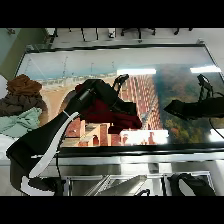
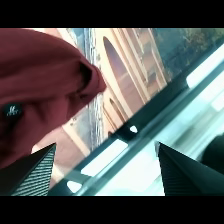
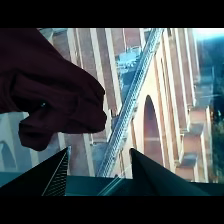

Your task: Fold the shirts.

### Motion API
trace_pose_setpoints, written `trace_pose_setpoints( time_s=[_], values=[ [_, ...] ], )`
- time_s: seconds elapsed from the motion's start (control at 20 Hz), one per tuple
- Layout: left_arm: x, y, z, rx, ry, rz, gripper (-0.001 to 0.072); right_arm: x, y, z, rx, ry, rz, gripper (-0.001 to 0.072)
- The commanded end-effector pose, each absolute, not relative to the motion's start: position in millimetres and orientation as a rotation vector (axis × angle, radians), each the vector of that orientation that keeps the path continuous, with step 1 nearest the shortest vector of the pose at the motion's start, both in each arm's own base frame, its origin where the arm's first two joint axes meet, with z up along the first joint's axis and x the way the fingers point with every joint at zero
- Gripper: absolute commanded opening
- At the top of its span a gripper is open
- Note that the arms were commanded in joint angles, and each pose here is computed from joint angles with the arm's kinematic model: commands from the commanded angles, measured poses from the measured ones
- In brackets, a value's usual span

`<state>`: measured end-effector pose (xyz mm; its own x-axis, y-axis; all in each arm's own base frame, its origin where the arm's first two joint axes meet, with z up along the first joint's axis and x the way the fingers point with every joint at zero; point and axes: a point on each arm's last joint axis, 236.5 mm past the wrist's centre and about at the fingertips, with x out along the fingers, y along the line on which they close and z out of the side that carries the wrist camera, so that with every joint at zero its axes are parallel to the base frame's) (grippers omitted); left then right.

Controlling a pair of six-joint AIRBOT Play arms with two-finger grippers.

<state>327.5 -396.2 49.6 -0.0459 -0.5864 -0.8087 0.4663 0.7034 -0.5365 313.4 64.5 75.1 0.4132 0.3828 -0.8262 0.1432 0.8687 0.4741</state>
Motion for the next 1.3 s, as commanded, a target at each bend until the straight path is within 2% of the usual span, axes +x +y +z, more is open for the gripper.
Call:
trace_pose_setpoints(
  time_s=[0.0, 0.15, 0.3, 0.45, 0.55, 0.65, 1.0, 1.05, 1.1, 1.2, 1.25],
  values=[
    [342.0, -334.7, 87.7, -0.106, 1.422, -0.803, 0.0696, 306.6, 64.0, 72.4, 0.505, 1.178, 0.176, 0.0435],
    [358.0, -210.6, 78.1, -0.077, 1.478, -0.510, 0.0696, 304.3, 62.8, 61.9, 0.497, 1.212, 0.173, 0.0436],
    [330.9, -152.3, 25.4, -0.261, 1.547, -0.361, 0.0697, 301.2, 69.6, 19.8, 0.549, 1.324, 0.178, 0.0435],
    [328.2, -152.0, -31.9, -0.576, 1.461, -0.345, 0.0697, 307.7, 102.4, -17.0, 0.701, 1.416, 0.288, 0.0436],
    [334.1, -151.4, -62.2, -0.672, 1.431, -0.313, 0.0697, 312.9, 122.6, -39.7, 0.780, 1.476, 0.349, 0.0435],
    [339.2, -159.4, -81.2, -0.699, 1.445, -0.322, 0.0697, 315.1, 138.6, -62.7, 0.817, 1.526, 0.361, 0.0435],
    [391.5, -201.3, -102.7, -0.601, 1.444, -0.404, 0.0691, 331.2, 169.7, -113.5, 0.811, 1.539, 0.318, 0.0435],
    [393.9, -206.6, -104.2, -0.584, 1.446, -0.415, 0.0573, 333.8, 168.8, -118.9, 0.810, 1.533, 0.303, 0.0435],
    [396.6, -210.9, -104.9, -0.574, 1.445, -0.424, 0.0394, 336.1, 168.2, -121.8, 0.814, 1.528, 0.294, 0.0434],
    [405.7, -213.5, -99.2, -0.568, 1.426, -0.437, 0.0110, 342.0, 168.3, -120.4, 0.800, 1.512, 0.309, 0.0421],
    [411.0, -213.5, -93.6, -0.566, 1.409, -0.444, 0.0100, 346.5, 169.0, -117.0, 0.784, 1.495, 0.329, 0.0204]
  ],
)
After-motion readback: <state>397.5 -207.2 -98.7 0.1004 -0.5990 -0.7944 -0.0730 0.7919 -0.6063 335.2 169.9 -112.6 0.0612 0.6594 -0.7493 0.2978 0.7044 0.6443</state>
